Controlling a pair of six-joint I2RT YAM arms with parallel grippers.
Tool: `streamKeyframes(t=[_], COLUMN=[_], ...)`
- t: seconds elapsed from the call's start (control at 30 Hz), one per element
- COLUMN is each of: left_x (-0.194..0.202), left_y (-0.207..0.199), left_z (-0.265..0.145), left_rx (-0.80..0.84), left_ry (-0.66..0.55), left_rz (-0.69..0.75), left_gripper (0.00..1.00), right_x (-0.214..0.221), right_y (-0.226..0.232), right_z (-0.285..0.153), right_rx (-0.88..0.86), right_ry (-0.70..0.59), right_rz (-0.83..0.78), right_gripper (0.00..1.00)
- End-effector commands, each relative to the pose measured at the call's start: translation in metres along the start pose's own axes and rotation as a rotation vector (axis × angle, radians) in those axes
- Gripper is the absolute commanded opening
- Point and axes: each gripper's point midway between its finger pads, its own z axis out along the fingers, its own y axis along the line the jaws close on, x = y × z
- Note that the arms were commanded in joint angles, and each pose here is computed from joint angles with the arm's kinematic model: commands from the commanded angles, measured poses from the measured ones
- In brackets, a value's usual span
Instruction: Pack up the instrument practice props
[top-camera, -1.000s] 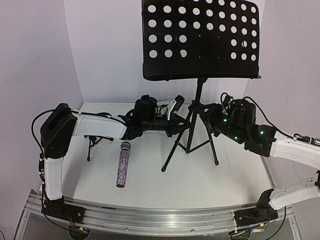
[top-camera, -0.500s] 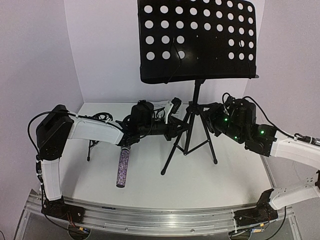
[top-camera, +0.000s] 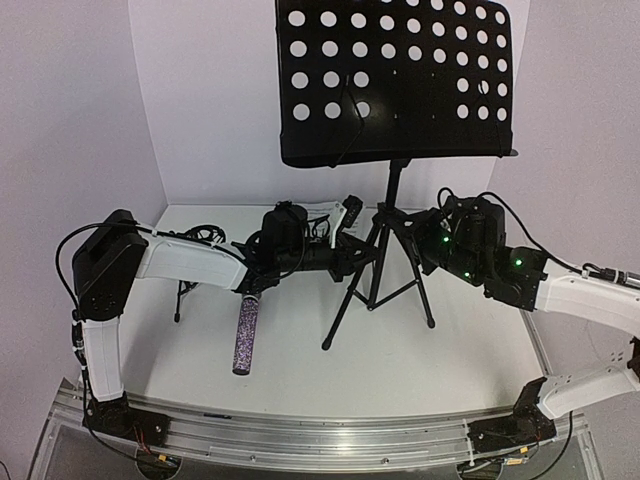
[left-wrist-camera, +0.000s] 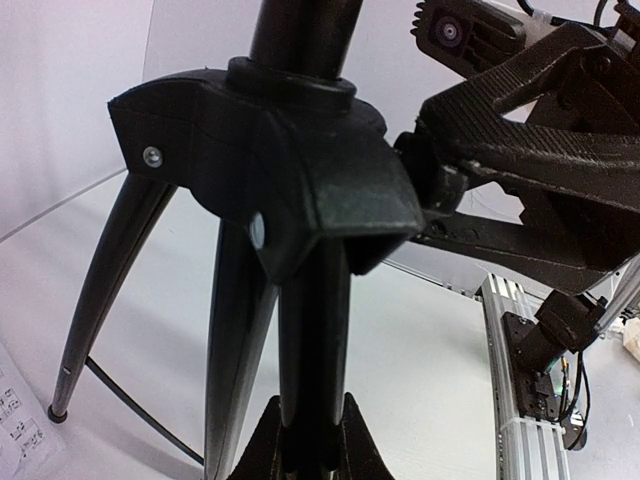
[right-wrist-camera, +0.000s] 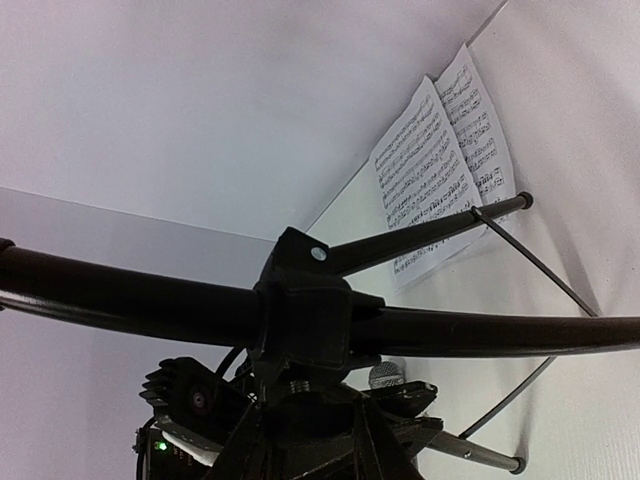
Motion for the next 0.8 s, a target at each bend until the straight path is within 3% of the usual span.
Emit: streamKeyframes(t=[0.0, 0.17, 0.23, 0.3, 0.33, 0.5, 0.63, 0.77], left_x=[0.021, 0.021, 0.022, 0.024, 0.024, 0.022, 0.019, 0.017], left_y=[-0.011, -0.011, -0.012, -0.013, -0.014, -0.018, -0.019, -0.019], left_z=[0.002, 0.001, 0.001, 0.001, 0.001, 0.000, 0.000, 0.000], left_rx=[0.023, 0.023, 0.028, 0.035, 0.036, 0.058, 0.070, 0.071], left_ry=[0.048, 0.048, 0.052, 0.059, 0.060, 0.063, 0.061, 0.057], left_rz=[-0.030, -0.024, -0.026, -0.033, -0.035, -0.019, 0.009, 0.023], left_gripper=[0.00, 0.00, 0.00, 0.00, 0.00, 0.00, 0.00, 0.00], right_x=[-0.011, -0.015, -0.018, -0.019, -0.018, -0.011, -0.006, 0.001], right_y=[0.014, 0.011, 0.011, 0.013, 0.014, 0.028, 0.006, 0.001], right_z=[0.001, 0.004, 0.003, 0.002, 0.002, -0.009, -0.018, -0.015], right_rx=[-0.013, 0.001, 0.003, 0.003, 0.002, 0.020, 0.139, 0.122], right_ry=[-0.052, -0.076, -0.089, -0.093, -0.088, 0.014, 0.125, 0.191], right_rz=[0.035, 0.024, -0.001, -0.047, -0.087, -0.508, -0.872, -1.172], right_gripper=[0.23, 0.20, 0.13, 0.00, 0.00, 0.00, 0.00, 0.00])
